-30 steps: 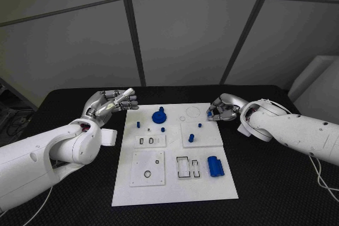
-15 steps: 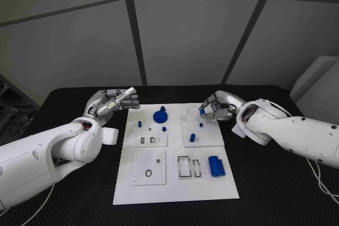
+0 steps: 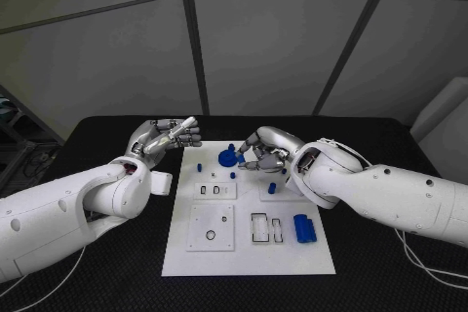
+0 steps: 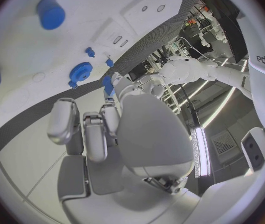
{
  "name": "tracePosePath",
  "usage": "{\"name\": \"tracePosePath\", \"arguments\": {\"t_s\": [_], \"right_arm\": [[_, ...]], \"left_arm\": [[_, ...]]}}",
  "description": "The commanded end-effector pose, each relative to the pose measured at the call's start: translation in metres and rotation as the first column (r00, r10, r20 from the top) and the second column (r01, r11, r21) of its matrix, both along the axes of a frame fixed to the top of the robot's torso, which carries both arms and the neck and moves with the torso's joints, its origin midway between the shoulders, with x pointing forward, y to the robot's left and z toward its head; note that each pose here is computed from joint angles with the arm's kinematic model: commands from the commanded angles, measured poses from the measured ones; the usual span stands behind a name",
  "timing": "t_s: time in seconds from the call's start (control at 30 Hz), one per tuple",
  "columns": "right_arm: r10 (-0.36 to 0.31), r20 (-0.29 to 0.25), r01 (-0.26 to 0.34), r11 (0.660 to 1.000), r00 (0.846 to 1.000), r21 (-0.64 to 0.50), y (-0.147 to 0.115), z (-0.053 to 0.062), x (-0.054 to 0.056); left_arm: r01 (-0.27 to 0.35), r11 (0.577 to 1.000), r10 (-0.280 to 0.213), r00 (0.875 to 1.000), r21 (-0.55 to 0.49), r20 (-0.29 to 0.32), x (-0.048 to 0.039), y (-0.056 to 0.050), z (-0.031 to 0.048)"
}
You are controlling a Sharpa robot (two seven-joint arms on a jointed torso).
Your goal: Assemble the parts on the task board
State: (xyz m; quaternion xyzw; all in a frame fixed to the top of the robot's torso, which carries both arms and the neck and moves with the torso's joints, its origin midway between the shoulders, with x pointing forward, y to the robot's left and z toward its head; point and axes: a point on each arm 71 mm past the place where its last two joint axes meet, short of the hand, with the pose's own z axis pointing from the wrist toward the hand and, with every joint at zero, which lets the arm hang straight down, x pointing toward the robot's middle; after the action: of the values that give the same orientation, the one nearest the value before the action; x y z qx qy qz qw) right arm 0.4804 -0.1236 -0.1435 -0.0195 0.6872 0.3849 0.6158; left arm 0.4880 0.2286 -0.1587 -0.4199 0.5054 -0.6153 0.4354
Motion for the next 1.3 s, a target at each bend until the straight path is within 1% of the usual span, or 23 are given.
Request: {"name": "tracePosePath", "arguments": {"t_s": [0.03,0.23,0.47,0.8,1.03,1.3], "right_arm": [[-0.026,-0.006,0.026,0.997,1.0,-0.072,0.01,-0.005,-0.001],[-0.002,-0.038,-0.003,0.992,0.999,-0.124,0.035,-0.018,-0.008],[0.025,-0.036,-0.031,0.983,0.999,-0.183,0.053,-0.027,-0.012],[0.039,-0.044,-0.048,0.974,0.998,-0.221,0.064,-0.037,-0.014],[0.041,-0.058,-0.054,0.971,0.997,-0.232,0.065,-0.043,-0.014],[0.045,-0.075,-0.062,0.965,0.996,-0.253,0.066,-0.048,-0.014]], "left_arm": [[0.014,1.0,-0.014,1.0,0.0,0.007,-0.0003,-0.002,0.0017],[0.015,1.0,-0.015,1.0,-0.001,0.007,-0.0001,-0.004,0.0019],[0.018,1.0,-0.018,1.0,-0.002,0.006,-0.0001,-0.006,0.0019],[0.018,1.0,-0.018,1.0,-0.002,0.004,0.0002,-0.008,0.0017],[0.011,1.0,-0.011,1.0,0.002,0.0,0.0007,-0.007,0.0012],[0.01,1.0,-0.01,1.0,0.002,-0.001,0.0008,-0.006,0.0011]]}}
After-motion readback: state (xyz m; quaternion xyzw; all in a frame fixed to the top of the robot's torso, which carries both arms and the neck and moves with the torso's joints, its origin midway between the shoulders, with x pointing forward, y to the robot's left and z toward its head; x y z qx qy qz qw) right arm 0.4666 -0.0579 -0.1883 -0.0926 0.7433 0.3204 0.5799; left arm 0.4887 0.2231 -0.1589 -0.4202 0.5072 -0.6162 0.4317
